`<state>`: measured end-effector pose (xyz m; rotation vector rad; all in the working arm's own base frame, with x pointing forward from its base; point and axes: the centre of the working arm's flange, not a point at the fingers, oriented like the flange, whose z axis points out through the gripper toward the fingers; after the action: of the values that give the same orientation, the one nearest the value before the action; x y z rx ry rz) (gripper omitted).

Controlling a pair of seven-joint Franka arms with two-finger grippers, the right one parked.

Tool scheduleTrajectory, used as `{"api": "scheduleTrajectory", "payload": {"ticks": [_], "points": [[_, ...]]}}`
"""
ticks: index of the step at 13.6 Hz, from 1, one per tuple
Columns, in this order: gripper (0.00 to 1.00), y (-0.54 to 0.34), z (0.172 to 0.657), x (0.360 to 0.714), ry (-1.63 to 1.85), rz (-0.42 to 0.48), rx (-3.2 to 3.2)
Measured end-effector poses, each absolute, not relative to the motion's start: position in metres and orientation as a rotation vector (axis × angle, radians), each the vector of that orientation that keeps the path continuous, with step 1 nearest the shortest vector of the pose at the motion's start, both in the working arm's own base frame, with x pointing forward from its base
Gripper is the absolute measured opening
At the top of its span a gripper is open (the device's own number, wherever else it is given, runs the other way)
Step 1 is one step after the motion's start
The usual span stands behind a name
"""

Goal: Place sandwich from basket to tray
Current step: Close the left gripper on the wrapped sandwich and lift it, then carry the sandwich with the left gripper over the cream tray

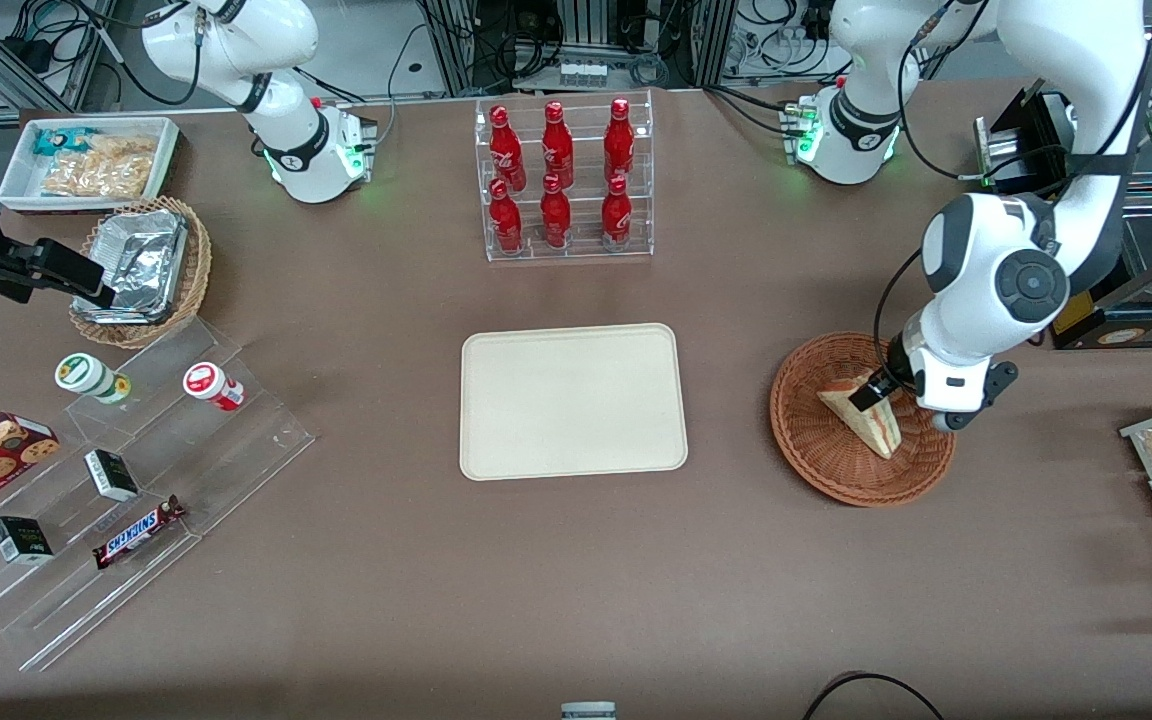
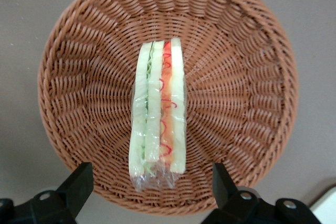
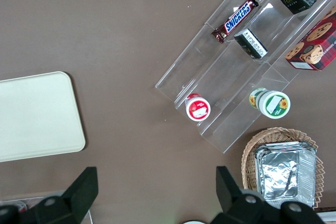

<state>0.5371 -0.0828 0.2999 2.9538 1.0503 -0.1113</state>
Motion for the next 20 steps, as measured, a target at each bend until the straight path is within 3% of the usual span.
{"api": "scheduleTrajectory", "payload": {"ticks": [6,11,13,17,20], "points": [[0.96,-0.083,0.254,0.539,1.073,-0.120,2.922],[0.45,-0.082,0.245,0.545,1.078,-0.123,2.912],[0.34,-0.083,0.265,0.557,1.080,-0.152,2.923],[0.30,-0.108,0.361,0.587,1.013,-0.232,2.991],[0.27,-0.188,0.422,0.587,0.861,-0.158,3.027]]}}
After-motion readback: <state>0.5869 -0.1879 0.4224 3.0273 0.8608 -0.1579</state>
